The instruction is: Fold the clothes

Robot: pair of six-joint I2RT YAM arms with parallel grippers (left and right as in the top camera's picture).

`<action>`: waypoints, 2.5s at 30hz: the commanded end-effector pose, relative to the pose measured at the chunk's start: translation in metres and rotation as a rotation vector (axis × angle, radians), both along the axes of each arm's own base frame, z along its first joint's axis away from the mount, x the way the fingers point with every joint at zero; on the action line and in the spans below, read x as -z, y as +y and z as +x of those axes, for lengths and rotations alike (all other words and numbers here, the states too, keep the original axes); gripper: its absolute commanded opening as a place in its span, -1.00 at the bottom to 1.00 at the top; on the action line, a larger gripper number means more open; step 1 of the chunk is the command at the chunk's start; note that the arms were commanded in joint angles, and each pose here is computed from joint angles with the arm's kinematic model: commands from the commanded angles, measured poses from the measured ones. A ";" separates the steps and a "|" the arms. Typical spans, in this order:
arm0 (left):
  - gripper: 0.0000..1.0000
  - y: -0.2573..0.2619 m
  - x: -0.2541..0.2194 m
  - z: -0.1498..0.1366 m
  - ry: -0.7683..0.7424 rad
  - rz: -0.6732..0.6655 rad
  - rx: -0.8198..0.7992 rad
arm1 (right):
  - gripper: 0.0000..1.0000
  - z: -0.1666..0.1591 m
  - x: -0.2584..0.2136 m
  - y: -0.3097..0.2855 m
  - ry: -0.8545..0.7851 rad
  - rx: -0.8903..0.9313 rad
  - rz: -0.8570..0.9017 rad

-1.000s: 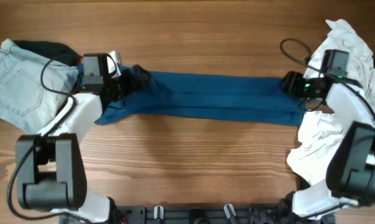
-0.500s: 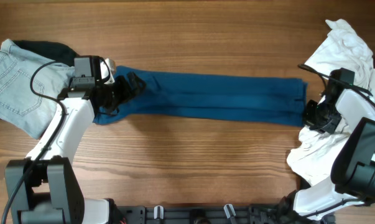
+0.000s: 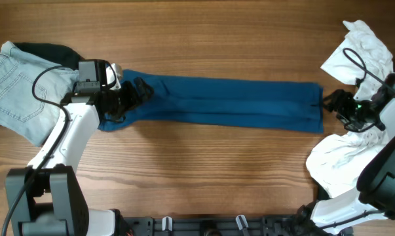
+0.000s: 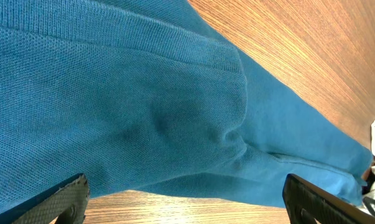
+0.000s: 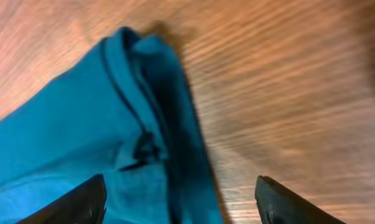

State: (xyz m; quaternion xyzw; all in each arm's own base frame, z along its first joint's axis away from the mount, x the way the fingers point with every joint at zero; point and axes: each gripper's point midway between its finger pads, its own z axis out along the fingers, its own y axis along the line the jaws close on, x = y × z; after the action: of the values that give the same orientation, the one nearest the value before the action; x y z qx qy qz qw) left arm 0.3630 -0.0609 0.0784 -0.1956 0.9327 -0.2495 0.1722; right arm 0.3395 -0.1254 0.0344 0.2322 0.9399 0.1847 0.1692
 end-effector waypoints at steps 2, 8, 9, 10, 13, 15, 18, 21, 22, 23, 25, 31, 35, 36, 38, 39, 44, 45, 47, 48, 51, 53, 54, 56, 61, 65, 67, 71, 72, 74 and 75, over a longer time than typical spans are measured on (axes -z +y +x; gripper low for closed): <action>1.00 0.000 -0.004 0.001 -0.018 0.001 0.017 | 0.61 0.012 -0.004 0.012 -0.044 -0.087 -0.019; 1.00 0.000 -0.004 0.001 -0.019 0.001 0.018 | 0.55 0.007 0.056 0.047 0.103 -0.173 0.044; 1.00 0.000 -0.004 0.001 -0.018 0.001 0.018 | 0.47 0.005 0.064 0.053 0.125 -0.190 0.045; 1.00 0.000 -0.004 0.001 -0.018 0.001 0.018 | 0.05 0.006 0.066 0.060 0.132 -0.211 0.041; 1.00 0.000 -0.004 0.001 -0.018 0.001 0.018 | -0.54 0.008 0.064 0.062 0.125 -0.218 0.037; 1.00 0.000 -0.004 0.001 -0.014 0.001 0.017 | -0.81 0.008 0.063 0.059 0.128 -0.205 0.036; 1.00 0.000 -0.003 -0.002 -0.001 0.000 0.017 | -0.91 0.017 0.044 0.040 0.148 -0.156 -0.017; 0.98 -0.001 -0.001 -0.004 0.009 0.000 0.017 | -0.91 0.040 -0.008 0.024 0.151 -0.141 -0.099; 0.97 -0.001 -0.001 -0.006 0.018 -0.001 0.017 | -0.91 0.045 -0.022 0.026 0.159 -0.154 -0.120; 0.98 -0.001 0.000 -0.009 0.029 -0.001 0.017 | -0.91 0.049 -0.033 0.034 0.159 -0.172 -0.120; 0.99 -0.001 0.003 -0.015 0.059 -0.002 0.018 | -0.91 0.054 -0.041 0.062 0.192 -0.196 -0.140; 1.00 -0.001 0.008 -0.026 0.113 0.001 0.019 | -0.91 0.045 -0.035 0.205 0.257 -0.373 -0.184; 0.99 -0.001 0.010 -0.031 0.135 0.001 0.020 | -0.91 0.042 -0.028 0.266 0.228 -0.432 -0.180; 0.99 -0.001 0.010 -0.032 0.137 0.000 0.020 | -0.91 0.042 -0.026 0.278 0.219 -0.447 -0.175; 0.99 -0.001 0.012 -0.032 0.144 0.000 0.020 | -0.91 0.039 -0.022 0.294 0.211 -0.490 -0.181; 0.99 -0.001 0.013 -0.033 0.147 0.000 0.020 | -0.91 0.036 -0.021 0.299 0.210 -0.504 -0.182; 0.99 -0.001 0.015 -0.035 0.156 0.000 0.020 | -0.28 0.040 -0.028 0.337 0.131 -0.571 -0.091; 0.99 -0.001 0.015 -0.035 0.156 0.000 0.020 | 0.16 0.042 -0.034 0.353 0.098 -0.599 -0.011; 0.99 -0.001 0.015 -0.035 0.156 0.000 0.020 | 0.48 0.044 -0.041 0.367 0.069 -0.624 0.063; 0.99 -0.001 0.015 -0.035 0.156 0.000 0.020 | 0.51 0.045 -0.044 0.371 0.049 -0.651 0.080; 0.99 0.000 0.015 -0.035 0.156 0.003 0.019 | 0.34 0.047 -0.043 0.361 0.030 -0.683 0.030; 0.99 0.002 0.016 -0.036 0.162 0.015 0.015 | 0.28 0.049 -0.050 0.344 0.039 -0.632 -0.026; 0.99 0.003 0.017 -0.037 0.167 0.022 0.015 | 0.29 0.048 -0.051 0.336 0.044 -0.619 -0.070; 0.99 0.003 0.018 -0.039 0.175 0.023 0.018 | 0.30 0.045 -0.045 0.330 0.064 -0.613 -0.121; 1.00 0.003 0.018 -0.040 0.180 0.023 0.018 | 0.03 0.029 -0.033 0.317 0.153 -0.613 -0.215; 1.00 0.004 0.019 -0.041 0.177 0.038 0.028 | 0.08 0.027 -0.032 0.321 0.149 -0.647 -0.209; 0.99 0.004 0.019 -0.041 0.179 0.037 0.027 | 0.09 0.042 -0.026 0.329 0.096 -0.646 -0.208; 0.99 0.004 0.020 -0.045 0.196 0.037 0.028 | 0.08 0.046 -0.007 0.331 0.115 -0.620 -0.208; 0.99 0.004 0.020 -0.045 0.195 0.037 0.028 | 0.01 0.044 0.001 0.334 0.127 -0.629 -0.210; 0.99 0.004 0.020 -0.045 0.196 0.037 0.028 | -0.04 0.041 0.013 0.338 0.143 -0.646 -0.214; 1.00 0.004 0.020 -0.045 0.195 0.037 0.028 | -0.19 0.042 0.018 0.339 0.147 -0.646 -0.215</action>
State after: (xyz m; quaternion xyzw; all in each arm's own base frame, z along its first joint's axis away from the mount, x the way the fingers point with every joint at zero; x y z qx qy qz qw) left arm 0.3185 -0.0590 0.0601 -0.2115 0.9489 -0.2203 0.0790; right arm 0.3843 0.2116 0.0322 -0.0802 0.9870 0.1216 0.0674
